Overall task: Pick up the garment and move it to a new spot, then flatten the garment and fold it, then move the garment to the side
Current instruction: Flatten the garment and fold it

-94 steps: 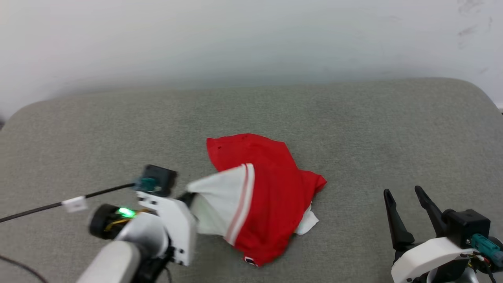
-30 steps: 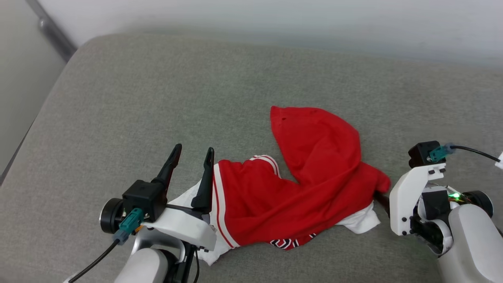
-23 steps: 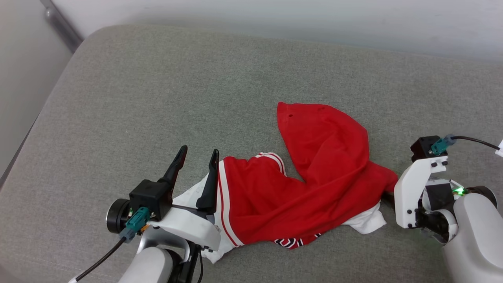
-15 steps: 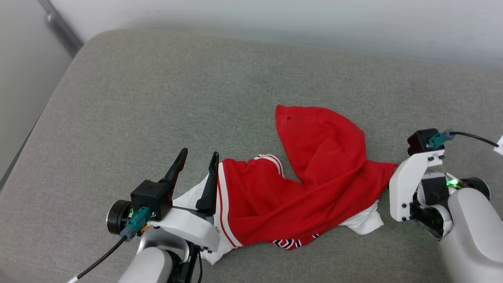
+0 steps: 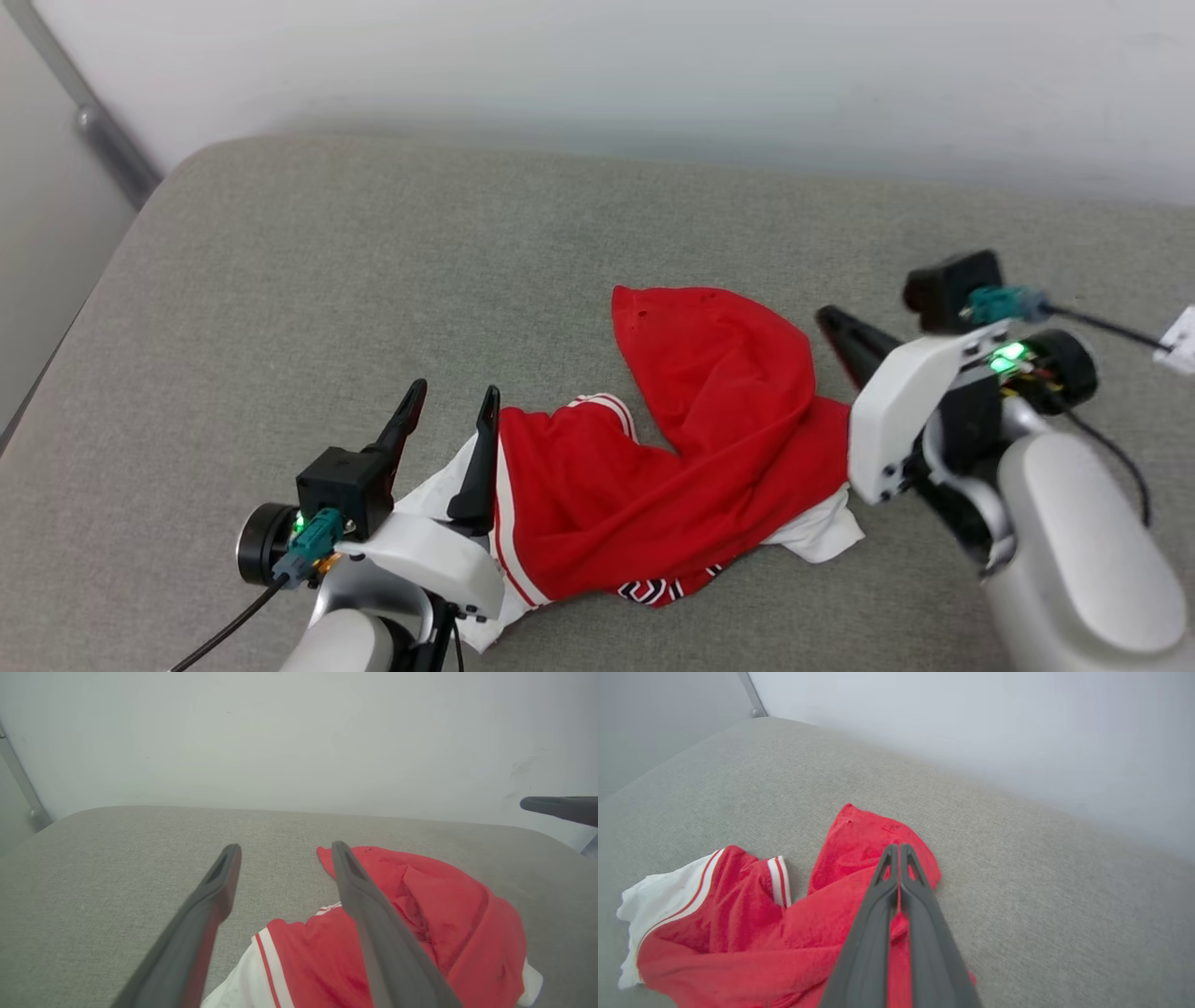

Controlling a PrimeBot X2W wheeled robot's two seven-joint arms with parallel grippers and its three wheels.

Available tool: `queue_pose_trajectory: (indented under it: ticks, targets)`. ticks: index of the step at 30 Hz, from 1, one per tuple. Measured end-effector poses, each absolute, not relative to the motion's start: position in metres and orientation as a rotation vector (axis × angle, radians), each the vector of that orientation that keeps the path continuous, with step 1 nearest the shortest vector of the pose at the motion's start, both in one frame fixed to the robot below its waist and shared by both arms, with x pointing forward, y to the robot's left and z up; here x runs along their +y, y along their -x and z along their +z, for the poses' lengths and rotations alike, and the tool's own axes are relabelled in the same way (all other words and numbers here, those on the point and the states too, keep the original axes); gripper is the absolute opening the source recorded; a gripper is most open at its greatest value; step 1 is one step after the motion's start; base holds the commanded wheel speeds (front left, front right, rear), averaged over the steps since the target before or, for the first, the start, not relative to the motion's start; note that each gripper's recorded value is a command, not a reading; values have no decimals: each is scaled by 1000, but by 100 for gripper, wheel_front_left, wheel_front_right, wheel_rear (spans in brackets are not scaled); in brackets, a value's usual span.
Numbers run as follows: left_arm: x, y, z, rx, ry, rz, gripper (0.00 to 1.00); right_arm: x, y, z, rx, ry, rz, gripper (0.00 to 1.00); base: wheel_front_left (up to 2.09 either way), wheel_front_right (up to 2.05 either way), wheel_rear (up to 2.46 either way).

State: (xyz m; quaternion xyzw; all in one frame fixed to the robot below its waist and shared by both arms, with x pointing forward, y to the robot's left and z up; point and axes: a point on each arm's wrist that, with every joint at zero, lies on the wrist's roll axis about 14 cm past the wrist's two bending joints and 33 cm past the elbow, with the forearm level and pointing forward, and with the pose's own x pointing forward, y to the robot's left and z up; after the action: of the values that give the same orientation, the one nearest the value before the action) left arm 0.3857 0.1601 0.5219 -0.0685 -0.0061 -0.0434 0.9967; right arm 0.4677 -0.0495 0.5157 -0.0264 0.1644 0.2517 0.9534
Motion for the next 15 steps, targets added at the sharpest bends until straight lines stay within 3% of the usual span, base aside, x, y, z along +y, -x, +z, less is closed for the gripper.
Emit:
queue_pose_trajectory:
  ticks: [6, 15]
  targets:
    - [157, -377, 524, -11, 140, -94, 100, -21, -419, 520, 254, 36, 593, 0, 0, 0, 0]
    - [161, -360, 523, 1, 151, -72, 100, -26, -358, 488, 292, -52, 555, 0, 0, 0, 0]
